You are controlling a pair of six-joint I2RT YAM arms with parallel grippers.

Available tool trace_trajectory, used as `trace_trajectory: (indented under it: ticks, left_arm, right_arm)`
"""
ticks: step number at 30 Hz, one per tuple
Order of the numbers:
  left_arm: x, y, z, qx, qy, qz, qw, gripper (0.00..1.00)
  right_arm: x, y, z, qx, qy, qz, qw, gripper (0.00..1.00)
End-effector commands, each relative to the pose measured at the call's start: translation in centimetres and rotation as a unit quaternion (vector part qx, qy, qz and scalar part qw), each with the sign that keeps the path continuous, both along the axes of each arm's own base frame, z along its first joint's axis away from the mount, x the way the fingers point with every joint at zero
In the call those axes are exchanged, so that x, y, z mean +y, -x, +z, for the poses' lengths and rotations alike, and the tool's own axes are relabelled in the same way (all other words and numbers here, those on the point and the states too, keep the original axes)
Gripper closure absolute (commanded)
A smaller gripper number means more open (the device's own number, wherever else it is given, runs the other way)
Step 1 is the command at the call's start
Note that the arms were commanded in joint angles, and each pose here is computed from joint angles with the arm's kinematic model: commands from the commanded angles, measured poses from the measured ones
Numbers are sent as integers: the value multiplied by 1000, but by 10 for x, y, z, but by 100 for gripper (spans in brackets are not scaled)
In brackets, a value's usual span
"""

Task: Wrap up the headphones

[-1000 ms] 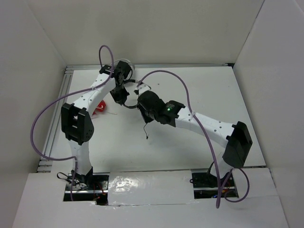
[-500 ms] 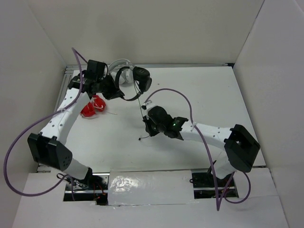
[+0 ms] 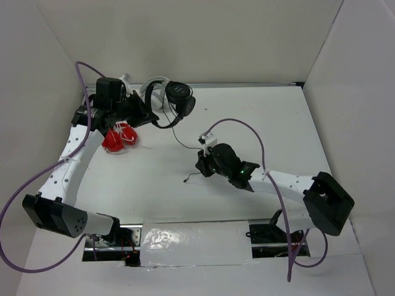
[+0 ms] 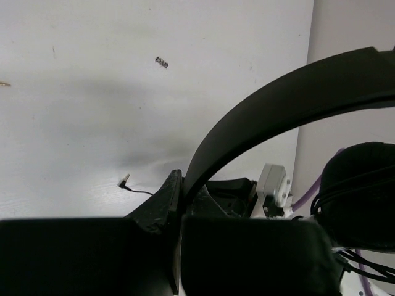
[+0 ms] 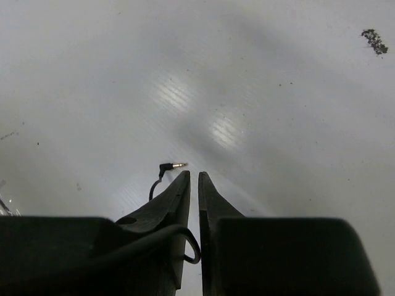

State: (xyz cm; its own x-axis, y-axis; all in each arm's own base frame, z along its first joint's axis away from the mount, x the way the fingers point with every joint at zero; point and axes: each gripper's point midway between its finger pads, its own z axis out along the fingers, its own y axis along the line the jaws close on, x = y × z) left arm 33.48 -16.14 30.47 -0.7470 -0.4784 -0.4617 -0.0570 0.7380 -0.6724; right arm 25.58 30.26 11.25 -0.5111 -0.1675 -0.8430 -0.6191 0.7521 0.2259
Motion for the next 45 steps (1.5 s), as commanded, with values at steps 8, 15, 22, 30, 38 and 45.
trace_trajectory:
  ticks: [8,15,22,30,38,45]
  left_arm:
    - [0,5,49,-82,41,-31,995,100]
    - [-8,26,78,-127,69,-95,985,100]
    - [-11,46,95,-162,100,-160,969,100]
    - [-24,69,91,-176,131,-233,948,100]
    - [-50,71,49,-150,110,-273,944,100]
    - [-77,59,-37,-69,11,-249,966,100]
  right_arm:
    - [-25,1,54,-114,-97,4,989,82]
    - [-38,-7,45,-132,-121,46,983,85]
    - [-79,-48,31,-103,-126,7,987,100]
    - [-86,-89,31,-68,-132,2,989,100]
    - [-65,-134,58,-54,-102,31,993,100]
    - [-81,-175,57,-4,-32,-52,998,100]
